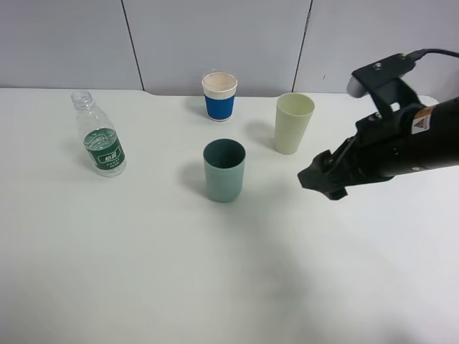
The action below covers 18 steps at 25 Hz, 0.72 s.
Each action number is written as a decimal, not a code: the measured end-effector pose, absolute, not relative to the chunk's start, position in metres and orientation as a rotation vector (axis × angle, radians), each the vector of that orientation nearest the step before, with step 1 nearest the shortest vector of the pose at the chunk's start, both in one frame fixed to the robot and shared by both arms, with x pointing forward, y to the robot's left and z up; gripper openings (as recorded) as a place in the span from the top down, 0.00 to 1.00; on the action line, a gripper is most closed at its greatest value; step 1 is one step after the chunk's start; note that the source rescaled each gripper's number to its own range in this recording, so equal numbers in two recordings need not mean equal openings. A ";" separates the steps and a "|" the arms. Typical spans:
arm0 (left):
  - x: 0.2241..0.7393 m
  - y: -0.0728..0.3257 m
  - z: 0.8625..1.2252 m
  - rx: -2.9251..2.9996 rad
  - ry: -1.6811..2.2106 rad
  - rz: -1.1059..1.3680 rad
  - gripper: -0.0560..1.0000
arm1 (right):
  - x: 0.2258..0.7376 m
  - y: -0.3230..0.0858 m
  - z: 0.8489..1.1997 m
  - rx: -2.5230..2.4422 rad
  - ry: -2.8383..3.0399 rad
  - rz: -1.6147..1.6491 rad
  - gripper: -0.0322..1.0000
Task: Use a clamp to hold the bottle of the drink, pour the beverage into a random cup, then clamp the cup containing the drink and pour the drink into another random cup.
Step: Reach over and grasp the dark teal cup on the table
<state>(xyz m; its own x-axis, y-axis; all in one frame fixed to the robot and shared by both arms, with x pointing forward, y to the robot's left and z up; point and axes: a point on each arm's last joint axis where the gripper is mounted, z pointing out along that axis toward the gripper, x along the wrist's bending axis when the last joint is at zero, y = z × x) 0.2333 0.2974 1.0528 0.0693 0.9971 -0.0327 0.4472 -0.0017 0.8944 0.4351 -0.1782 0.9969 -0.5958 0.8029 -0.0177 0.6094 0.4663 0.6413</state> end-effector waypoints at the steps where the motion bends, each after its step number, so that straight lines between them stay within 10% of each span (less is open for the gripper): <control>1: 0.233 0.297 1.053 1.563 1.487 0.885 0.03 | 0.435 -0.174 0.993 1.180 2.419 0.854 0.47; 13: 0.233 0.297 1.053 1.562 1.487 0.885 0.03 | 0.452 -0.134 0.939 0.996 2.499 0.810 0.46; 18: 0.233 0.297 1.053 1.562 1.487 0.885 0.03 | 0.462 -0.127 0.922 0.975 2.468 0.832 0.29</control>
<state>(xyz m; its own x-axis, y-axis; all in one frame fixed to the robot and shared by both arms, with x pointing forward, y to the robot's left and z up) 0.2333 0.2974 1.0528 0.0693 0.9971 -0.0327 0.4472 -0.0018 0.8944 0.4615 -0.1274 0.9218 -0.6978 0.7077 -0.1103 0.4964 0.5889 0.6377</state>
